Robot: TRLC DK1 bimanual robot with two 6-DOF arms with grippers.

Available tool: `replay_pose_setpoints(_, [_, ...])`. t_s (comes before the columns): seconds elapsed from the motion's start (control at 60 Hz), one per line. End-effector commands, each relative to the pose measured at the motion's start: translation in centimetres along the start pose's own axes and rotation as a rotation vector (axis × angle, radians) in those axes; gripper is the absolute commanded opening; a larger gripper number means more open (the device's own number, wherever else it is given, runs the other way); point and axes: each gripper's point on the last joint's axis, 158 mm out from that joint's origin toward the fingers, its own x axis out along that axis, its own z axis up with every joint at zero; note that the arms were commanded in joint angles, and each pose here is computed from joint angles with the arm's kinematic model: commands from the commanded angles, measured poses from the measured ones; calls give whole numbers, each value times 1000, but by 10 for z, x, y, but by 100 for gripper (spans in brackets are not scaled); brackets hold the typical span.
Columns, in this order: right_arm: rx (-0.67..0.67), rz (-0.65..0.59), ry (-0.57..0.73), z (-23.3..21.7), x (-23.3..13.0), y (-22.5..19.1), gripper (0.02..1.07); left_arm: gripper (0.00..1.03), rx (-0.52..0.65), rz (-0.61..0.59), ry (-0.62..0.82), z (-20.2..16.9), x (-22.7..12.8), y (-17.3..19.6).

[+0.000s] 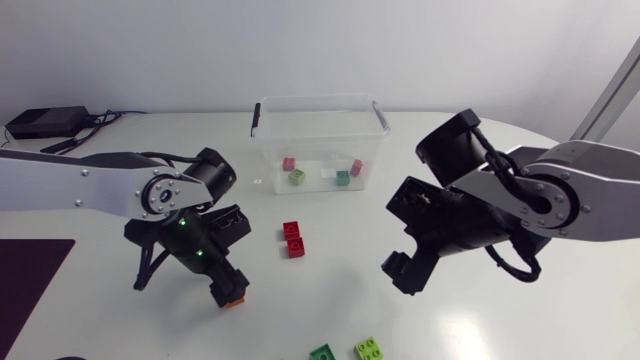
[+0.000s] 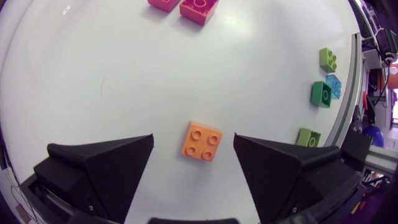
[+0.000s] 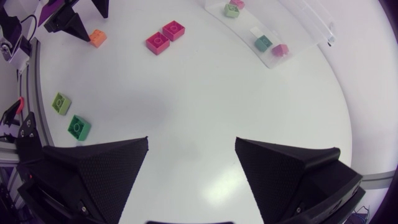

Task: Place the duplo bricks in the container

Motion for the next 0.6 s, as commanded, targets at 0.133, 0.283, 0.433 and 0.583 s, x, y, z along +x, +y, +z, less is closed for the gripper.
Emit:
replay_pose_setpoints(0.133, [-20, 22, 24, -11, 5, 14, 103, 94, 100, -32, 62, -33, 13, -7])
replay_pose_setpoints(0.283, [-26, 41, 42, -19, 8, 26, 103, 83, 120, -29, 35, -25, 24, -4])
replay_pose_setpoints(0.433, [-42, 61, 61, -29, 11, 40, 103, 56, 159, -30, -4, -15, 28, -5])
replay_pose_setpoints(0.583, [-43, 63, 66, -34, 12, 42, 103, 24, 181, -42, 15, -18, 34, -9])
